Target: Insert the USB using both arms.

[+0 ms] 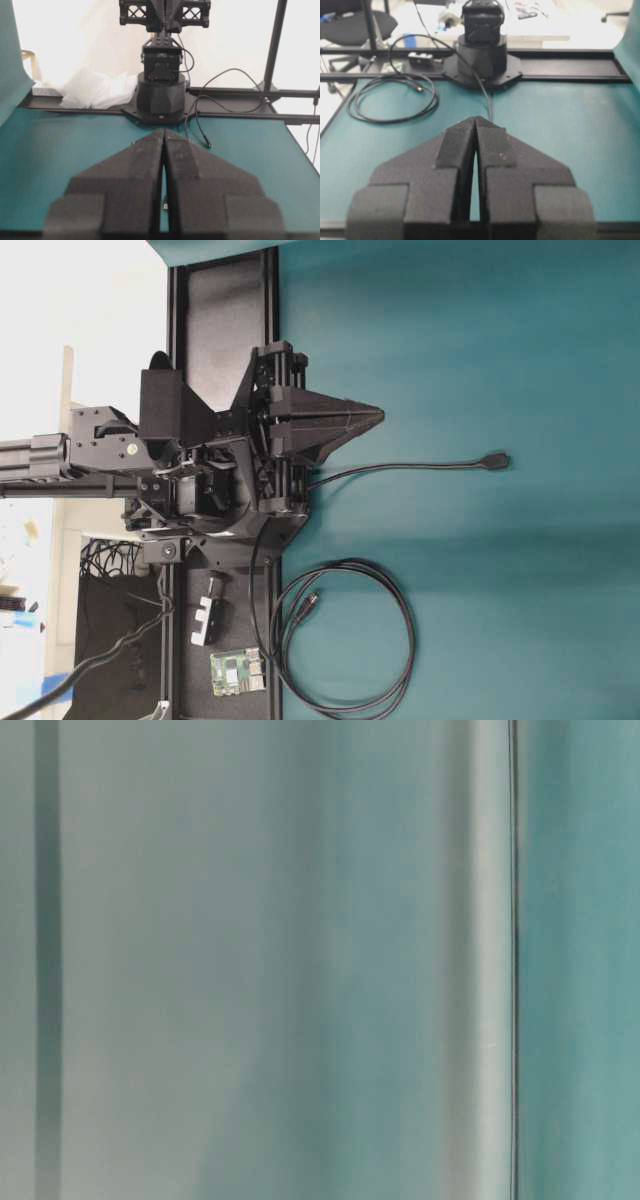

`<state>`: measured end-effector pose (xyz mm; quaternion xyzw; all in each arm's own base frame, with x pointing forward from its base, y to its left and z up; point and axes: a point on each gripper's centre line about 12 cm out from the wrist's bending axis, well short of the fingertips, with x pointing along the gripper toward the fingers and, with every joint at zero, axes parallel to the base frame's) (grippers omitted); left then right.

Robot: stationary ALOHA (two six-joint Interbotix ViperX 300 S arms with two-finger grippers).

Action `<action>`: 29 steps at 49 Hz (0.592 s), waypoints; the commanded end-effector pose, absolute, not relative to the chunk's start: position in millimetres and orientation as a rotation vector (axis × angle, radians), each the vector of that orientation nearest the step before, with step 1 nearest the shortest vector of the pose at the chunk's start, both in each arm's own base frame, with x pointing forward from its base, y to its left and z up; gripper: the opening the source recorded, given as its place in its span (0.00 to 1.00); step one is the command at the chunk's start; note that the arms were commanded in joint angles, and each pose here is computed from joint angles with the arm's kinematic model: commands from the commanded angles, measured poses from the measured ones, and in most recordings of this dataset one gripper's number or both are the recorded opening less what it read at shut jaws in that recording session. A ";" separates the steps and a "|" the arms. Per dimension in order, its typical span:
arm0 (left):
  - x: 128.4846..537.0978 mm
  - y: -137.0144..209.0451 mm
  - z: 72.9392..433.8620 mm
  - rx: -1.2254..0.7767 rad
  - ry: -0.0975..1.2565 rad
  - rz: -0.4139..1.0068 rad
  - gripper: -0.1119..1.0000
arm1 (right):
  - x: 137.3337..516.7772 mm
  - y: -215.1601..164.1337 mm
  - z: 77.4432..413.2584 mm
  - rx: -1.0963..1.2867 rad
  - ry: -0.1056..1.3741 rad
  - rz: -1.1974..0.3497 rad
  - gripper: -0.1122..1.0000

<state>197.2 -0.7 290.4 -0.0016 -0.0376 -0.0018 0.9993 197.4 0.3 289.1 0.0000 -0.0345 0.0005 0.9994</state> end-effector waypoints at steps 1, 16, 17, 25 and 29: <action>199.0 -0.4 282.1 -0.026 -0.051 -0.001 0.14 | 199.6 3.9 291.6 0.001 -0.075 0.020 0.10; 198.0 -5.3 278.9 -0.022 -0.053 -0.025 0.14 | 192.0 14.0 261.9 0.127 -0.044 0.077 0.22; 198.0 -5.6 278.7 -0.022 -0.052 -0.027 0.14 | 192.0 14.0 263.0 0.136 -0.053 0.078 0.22; 199.1 -5.6 276.6 -0.022 -0.043 -0.027 0.14 | 191.6 14.0 263.2 0.173 -0.061 0.080 0.22; 200.3 -5.6 275.6 -0.023 -0.036 -0.026 0.14 | 191.9 14.1 264.5 0.172 -0.064 0.081 0.22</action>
